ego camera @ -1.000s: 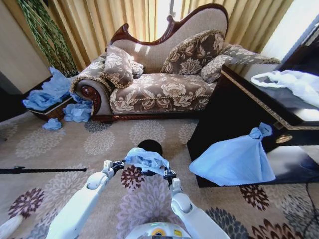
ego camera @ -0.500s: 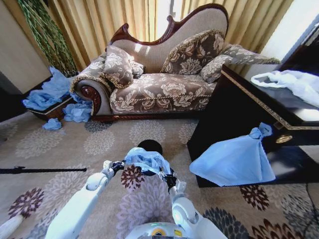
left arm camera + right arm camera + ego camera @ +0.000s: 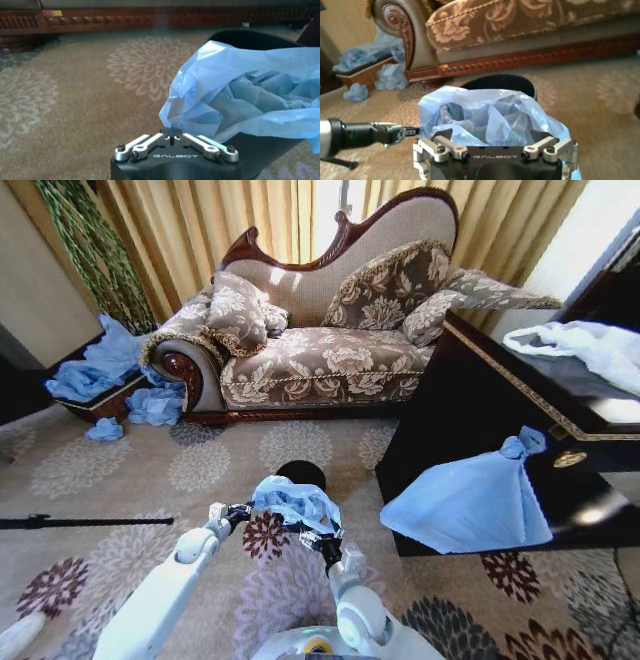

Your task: Place a garbage bag over the trash bin.

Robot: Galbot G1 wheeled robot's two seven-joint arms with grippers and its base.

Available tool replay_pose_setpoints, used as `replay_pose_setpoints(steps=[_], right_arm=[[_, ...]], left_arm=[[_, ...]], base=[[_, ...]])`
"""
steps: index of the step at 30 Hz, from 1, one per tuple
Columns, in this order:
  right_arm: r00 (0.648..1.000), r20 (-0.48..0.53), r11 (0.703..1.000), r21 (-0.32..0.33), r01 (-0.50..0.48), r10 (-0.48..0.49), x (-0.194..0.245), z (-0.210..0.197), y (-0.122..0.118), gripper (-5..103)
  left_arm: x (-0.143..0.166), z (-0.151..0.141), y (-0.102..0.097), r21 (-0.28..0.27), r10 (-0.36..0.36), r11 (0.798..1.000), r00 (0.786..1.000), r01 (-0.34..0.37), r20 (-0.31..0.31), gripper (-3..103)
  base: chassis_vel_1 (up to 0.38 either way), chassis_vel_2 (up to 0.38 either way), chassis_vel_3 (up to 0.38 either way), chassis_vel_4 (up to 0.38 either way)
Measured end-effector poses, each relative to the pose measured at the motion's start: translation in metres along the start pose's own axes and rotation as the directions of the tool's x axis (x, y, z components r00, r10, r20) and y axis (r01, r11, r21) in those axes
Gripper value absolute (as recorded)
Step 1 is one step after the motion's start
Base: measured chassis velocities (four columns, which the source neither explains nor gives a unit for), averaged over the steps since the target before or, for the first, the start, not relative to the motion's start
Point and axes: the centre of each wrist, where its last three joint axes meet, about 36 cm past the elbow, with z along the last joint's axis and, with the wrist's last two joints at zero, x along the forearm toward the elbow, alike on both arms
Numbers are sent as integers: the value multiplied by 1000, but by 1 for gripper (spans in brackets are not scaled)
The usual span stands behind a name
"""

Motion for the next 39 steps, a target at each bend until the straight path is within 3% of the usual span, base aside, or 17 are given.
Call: replay_pose_setpoints(steps=[12, 14, 15, 18, 21, 27, 28, 29, 30, 32, 33, 36, 37, 39], right_arm=[[999, -25, 999, 24, 21, -20, -16, 11, 0, 100], [999, -40, 999, 25, 24, -23, -18, 16, 2, 97], [999, -44, 999, 28, 23, -21, -20, 19, 2, 89], [999, -48, 999, 32, 18, -16, -24, 21, 0, 89], [998, -58, 999, 45, 1, 2, -32, 27, -10, 79], [998, -62, 999, 54, -6, 9, -33, 31, -15, 77], [998, -63, 999, 54, -6, 9, -32, 32, -15, 67], [998, -63, 999, 54, -5, 9, -32, 32, -14, 67], [998, -63, 998, 55, -5, 8, -32, 33, -13, 56], [998, -64, 998, 55, -5, 8, -32, 34, -13, 56], [998, -65, 998, 56, -5, 8, -33, 35, -12, 46], [998, -65, 998, 59, -6, 10, -33, 37, -12, 46], [998, -66, 998, 60, -6, 10, -33, 37, -12, 35], [998, -66, 998, 62, -6, 10, -33, 38, -12, 35]], left_arm=[[-1, -6, 3, -2, -5, 1000, 1000, 5, 9, 0], [-1, -5, 3, 0, -5, 1000, 1000, 5, 8, 0], [-1, -5, 3, 1, -5, 1000, 1000, 5, 7, 0], [-1, -5, 3, 2, -5, 1000, 1000, 5, 7, 0], [-1, -5, 3, 3, -5, 1000, 1000, 5, 7, 0], [-2, -6, 4, 6, -5, 1000, 1000, 5, 10, 0], [-2, -6, 4, 6, -5, 1000, 1000, 5, 9, 0], [-2, -6, 4, 7, -5, 1000, 1000, 5, 9, 0], [-2, -6, 4, 7, -5, 1000, 1000, 5, 9, 0], [-2, -6, 4, 8, -5, 1000, 1000, 5, 9, 0], [-3, -6, 4, 9, -5, 1000, 1000, 5, 8, 0], [-3, -7, 5, 11, -5, 1000, 1000, 5, 9, 0], [-3, -7, 5, 11, -5, 1000, 1000, 5, 9, 0], [-3, -7, 5, 13, -6, 1000, 1000, 5, 10, 0]], base=[[0, 0, 0, 0], [0, 0, 0, 0], [0, 0, 0, 0], [0, 0, 0, 0], [0, 0, 0, 0], [0, 0, 0, 0], [0, 0, 0, 0], [0, 0, 0, 0], [0, 0, 0, 0], [0, 0, 0, 0], [0, 0, 0, 0], [0, 0, 0, 0], [0, 0, 0, 0], [0, 0, 0, 0]])
